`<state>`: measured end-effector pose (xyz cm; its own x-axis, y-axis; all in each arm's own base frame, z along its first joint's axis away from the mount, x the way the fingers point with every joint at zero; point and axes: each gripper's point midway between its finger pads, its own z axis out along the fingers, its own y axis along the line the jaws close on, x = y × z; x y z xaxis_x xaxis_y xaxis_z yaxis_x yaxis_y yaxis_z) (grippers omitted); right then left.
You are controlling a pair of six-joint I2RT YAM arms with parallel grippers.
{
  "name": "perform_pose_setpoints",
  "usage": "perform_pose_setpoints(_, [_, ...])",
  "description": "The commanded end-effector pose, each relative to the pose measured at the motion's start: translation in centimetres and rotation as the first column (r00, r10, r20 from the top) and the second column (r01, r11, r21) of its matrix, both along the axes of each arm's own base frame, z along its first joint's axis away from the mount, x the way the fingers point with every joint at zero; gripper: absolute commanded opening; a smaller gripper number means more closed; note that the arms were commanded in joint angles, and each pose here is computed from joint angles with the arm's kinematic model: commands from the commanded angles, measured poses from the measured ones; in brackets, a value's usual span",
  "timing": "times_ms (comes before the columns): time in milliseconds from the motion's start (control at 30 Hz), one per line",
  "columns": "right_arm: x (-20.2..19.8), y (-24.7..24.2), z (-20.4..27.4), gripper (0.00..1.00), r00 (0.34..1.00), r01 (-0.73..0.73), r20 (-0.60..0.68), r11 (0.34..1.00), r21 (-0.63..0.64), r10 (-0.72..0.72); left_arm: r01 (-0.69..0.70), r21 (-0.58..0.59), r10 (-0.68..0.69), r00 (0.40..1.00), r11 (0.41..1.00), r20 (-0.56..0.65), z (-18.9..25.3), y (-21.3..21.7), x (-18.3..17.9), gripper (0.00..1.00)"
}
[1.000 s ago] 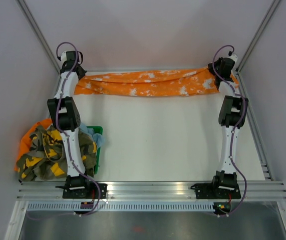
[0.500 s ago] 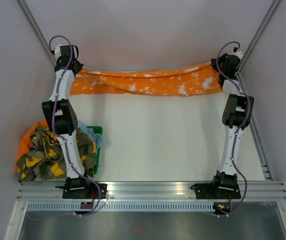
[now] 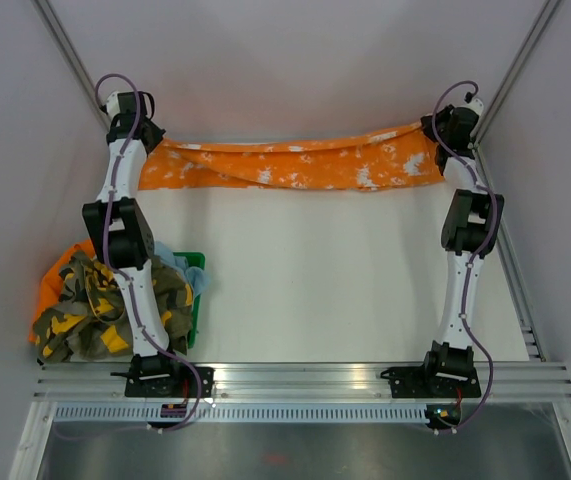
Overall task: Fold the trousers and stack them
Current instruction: Fold the trousers
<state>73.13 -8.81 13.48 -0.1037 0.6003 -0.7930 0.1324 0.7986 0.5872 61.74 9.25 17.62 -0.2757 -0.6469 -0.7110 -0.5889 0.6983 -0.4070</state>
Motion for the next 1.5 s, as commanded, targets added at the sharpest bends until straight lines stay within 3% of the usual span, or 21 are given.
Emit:
perform_pose_setpoints(0, [0.9,-0.4,0.0,0.00,0.999,0.011,0.030,1.000,-0.016,-0.010,-0.030,0.007,0.030,0.999,1.000,0.036,1.1,1.5,0.8,0.02])
perform_pose_setpoints(33, [0.9,-0.3,-0.4,0.01,1.000,0.006,0.023,1.000,-0.012,-0.006,-0.031,0.002,0.030,0.999,1.000,0.028,0.3,1.6,1.1,0.02])
perform_pose_setpoints(133, [1.0,0.6,-0.2,0.17,0.999,-0.030,0.027,1.000,0.001,0.030,-0.029,-0.023,0.030,0.998,0.999,0.060,-0.2,1.4,2.1,0.02])
perform_pose_setpoints(200, [1.0,1.7,0.6,0.42,0.996,-0.074,0.042,0.997,0.009,0.073,-0.019,-0.051,0.025,0.995,0.999,0.102,-0.2,1.1,3.3,0.10])
perform_pose_setpoints(233, [1.2,2.3,1.7,0.48,0.994,-0.093,0.061,0.996,0.007,0.093,-0.019,-0.055,0.026,0.991,0.998,0.130,0.6,1.1,3.9,0.20])
perform_pose_setpoints(267, [1.2,2.7,2.4,0.53,0.991,-0.112,0.071,0.994,0.006,0.111,-0.028,-0.074,0.037,0.991,0.997,0.131,0.1,1.0,4.3,0.56])
perform_pose_setpoints(300, [1.2,3.7,3.0,0.59,0.987,-0.143,0.075,0.990,-0.004,0.143,-0.022,-0.083,0.034,0.989,0.996,0.141,0.3,0.9,4.5,0.71])
perform_pose_setpoints(367, [1.1,5.0,4.5,0.75,0.979,-0.184,0.082,0.983,-0.022,0.185,-0.011,-0.093,0.028,0.984,0.996,0.175,1.7,0.7,4.9,0.80])
perform_pose_setpoints(500, [0.1,6.8,9.1,0.91,0.967,-0.220,0.118,0.973,-0.071,0.227,0.006,-0.050,0.005,0.973,0.999,0.229,4.9,0.9,4.7,1.00])
perform_pose_setpoints(667, [-1.8,10.0,13.0,0.94,0.933,-0.325,0.140,0.944,-0.062,0.331,0.084,0.038,-0.090,0.969,0.996,0.229,8.3,0.3,3.0,1.00])
perform_pose_setpoints(733, [-2.9,11.6,11.6,0.94,0.917,-0.383,0.103,0.923,-0.038,0.385,0.119,0.056,-0.128,0.971,0.991,0.204,8.1,-0.2,2.3,1.00])
perform_pose_setpoints(867, [-6.5,17.5,9.3,0.93,0.854,-0.517,0.011,0.852,-0.083,0.520,0.145,0.054,-0.148,0.988,0.988,0.047,5.5,-0.9,-1.5,1.00])
perform_pose_setpoints(900, [-7.7,18.5,8.5,0.93,0.845,-0.534,-0.027,0.841,-0.092,0.534,0.154,0.027,-0.153,0.988,0.988,-0.032,2.1,-1.3,-3.1,1.00])
perform_pose_setpoints(967, [-9.5,22.2,8.4,0.92,0.816,-0.576,-0.061,0.804,-0.143,0.574,0.188,0.009,-0.188,0.982,0.982,0.023,3.2,-2.8,-4.2,0.98])
perform_pose_setpoints(1000, [-10.1,23.4,7.9,0.92,0.807,-0.590,-0.075,0.795,-0.142,0.586,0.211,-0.021,-0.211,0.977,0.977,-0.020,0.6,-3.8,-5.5,0.97])
perform_pose_setpoints(1100, [-11.8,27.6,5.4,0.90,0.767,-0.641,-0.118,0.760,-0.104,0.631,0.308,-0.063,-0.308,0.951,0.949,0.006,0.1,-7.4,-6.0,0.91])
perform_pose_setpoints(1200, [-12.3,31.1,2.7,0.82,0.753,-0.652,-0.162,0.757,-0.049,0.638,0.399,-0.124,-0.398,0.917,0.909,0.028,-1.1,-11.2,-5.3,0.82])
perform_pose_setpoints(1267, [-12.5,32.5,0.8,0.74,0.758,-0.636,-0.189,0.772,-0.005,0.624,0.465,-0.207,-0.459,0.885,0.861,0.077,-1.9,-14.3,-4.7,0.65])
perform_pose_setpoints(1300, [-12.5,32.9,0.2,0.62,0.775,-0.605,-0.187,0.794,0.052,0.603,0.484,-0.225,-0.464,0.875,0.846,0.141,-1.6,-15.4,-3.7,0.54])
perform_pose_setpoints(1367, [-12.6,33.4,-0.7,0.50,0.783,-0.584,-0.186,0.805,0.105,0.593,0.525,-0.268,-0.488,0.851,0.808,0.193,-2.0,-17.2,-2.8,0.42])
perform_pose_setpoints(1467, [-13.3,33.3,-0.4,0.42,0.796,-0.563,-0.166,0.813,0.148,0.582,0.549,-0.328,-0.487,0.835,0.769,0.255,-3.5,-20.2,-0.8,0.25])
